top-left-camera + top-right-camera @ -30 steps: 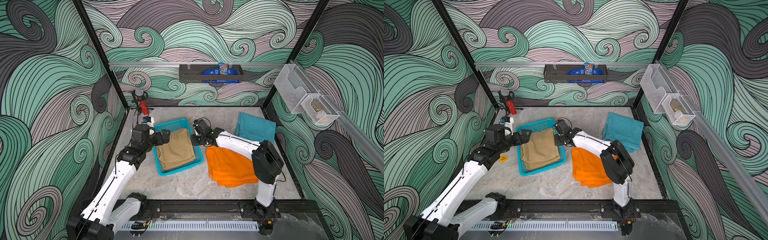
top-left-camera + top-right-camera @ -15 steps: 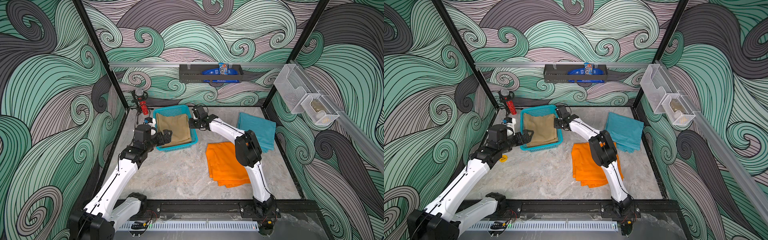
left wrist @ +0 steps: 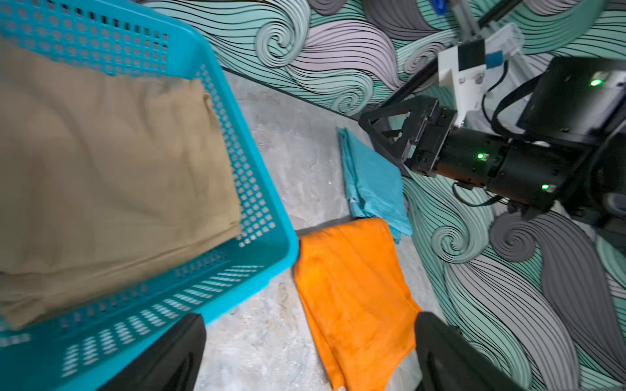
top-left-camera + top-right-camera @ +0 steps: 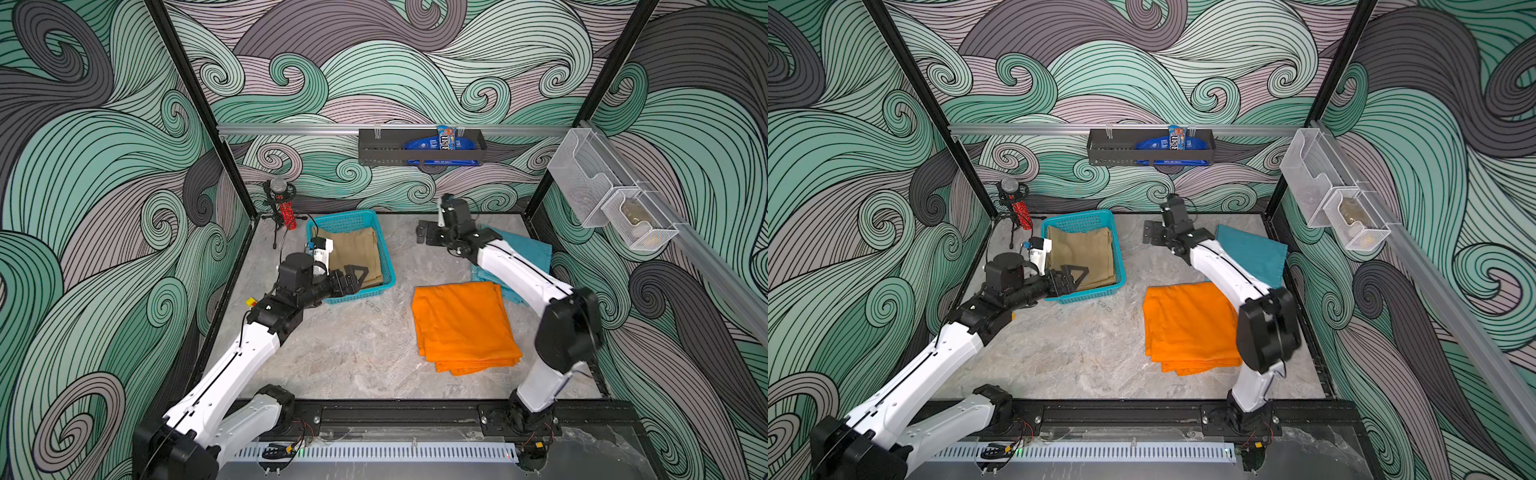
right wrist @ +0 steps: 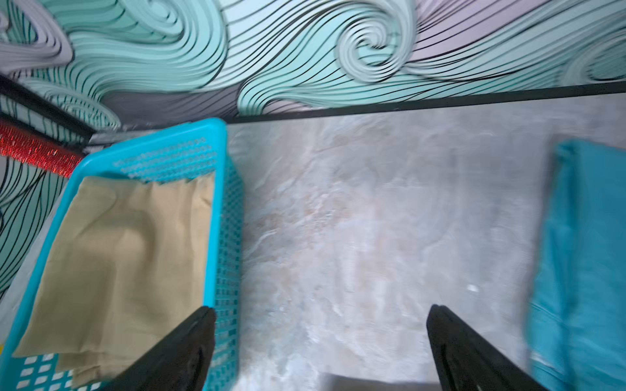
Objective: Put the folded long pants in the basket
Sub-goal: Move the basket to the center of the board, then pick up the long pant at the center of the board.
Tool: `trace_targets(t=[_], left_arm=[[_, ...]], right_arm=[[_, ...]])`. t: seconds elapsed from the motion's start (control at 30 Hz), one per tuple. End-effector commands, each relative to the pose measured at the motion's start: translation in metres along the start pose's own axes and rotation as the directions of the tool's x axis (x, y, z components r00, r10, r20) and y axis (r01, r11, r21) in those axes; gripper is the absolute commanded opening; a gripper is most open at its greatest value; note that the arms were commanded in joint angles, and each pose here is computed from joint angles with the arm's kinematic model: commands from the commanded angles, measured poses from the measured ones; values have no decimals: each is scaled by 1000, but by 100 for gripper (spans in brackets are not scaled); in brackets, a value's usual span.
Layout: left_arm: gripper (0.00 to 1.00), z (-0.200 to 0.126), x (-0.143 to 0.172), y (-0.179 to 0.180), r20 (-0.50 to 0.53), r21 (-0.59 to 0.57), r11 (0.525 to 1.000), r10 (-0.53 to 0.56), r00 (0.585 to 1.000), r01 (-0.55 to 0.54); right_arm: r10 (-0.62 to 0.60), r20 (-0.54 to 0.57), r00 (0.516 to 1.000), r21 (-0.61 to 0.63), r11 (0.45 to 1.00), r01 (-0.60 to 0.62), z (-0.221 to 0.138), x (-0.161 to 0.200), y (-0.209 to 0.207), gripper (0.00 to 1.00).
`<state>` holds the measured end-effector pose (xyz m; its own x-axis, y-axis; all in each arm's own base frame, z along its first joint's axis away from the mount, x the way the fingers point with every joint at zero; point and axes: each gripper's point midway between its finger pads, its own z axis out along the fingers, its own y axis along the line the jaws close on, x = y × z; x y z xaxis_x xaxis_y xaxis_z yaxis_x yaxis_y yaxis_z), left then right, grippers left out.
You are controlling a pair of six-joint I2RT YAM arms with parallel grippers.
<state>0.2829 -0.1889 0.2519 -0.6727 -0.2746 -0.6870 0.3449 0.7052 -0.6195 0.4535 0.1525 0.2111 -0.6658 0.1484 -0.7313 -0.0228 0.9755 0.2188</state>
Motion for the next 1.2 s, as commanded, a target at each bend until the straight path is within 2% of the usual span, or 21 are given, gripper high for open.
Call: trace_targets(t=[0.0, 0.23, 0.4, 0.53, 0.67, 0.87, 1.17], left_arm=[[99, 3, 25, -26, -41, 106, 993, -46, 998, 50], [98, 29, 99, -60, -204, 180, 980, -46, 978, 84], [99, 54, 146, -64, -301, 162, 980, -66, 951, 120], [99, 73, 161, -55, -316, 118, 984, -90, 944, 133], [98, 92, 176, -42, -338, 67, 988, -108, 935, 139], [98, 117, 209, -20, -428, -18, 989, -142, 893, 149], [99, 148, 231, -4, -494, -101, 988, -151, 856, 116]], right_arm=[[56, -79, 995, 57, 997, -51, -24, 48, -54, 98], [266, -104, 958, 130, 959, -252, -68, 126, -146, 97], [371, -127, 920, 177, 921, -347, -71, 161, -190, 100], [423, -142, 895, 158, 902, -401, -59, 165, -198, 100], [420, -171, 891, 160, 904, -395, -47, 172, -207, 100], [431, -190, 882, 125, 902, -414, -37, 188, -203, 100], [463, -291, 837, 63, 883, -466, -25, 215, -183, 100]])
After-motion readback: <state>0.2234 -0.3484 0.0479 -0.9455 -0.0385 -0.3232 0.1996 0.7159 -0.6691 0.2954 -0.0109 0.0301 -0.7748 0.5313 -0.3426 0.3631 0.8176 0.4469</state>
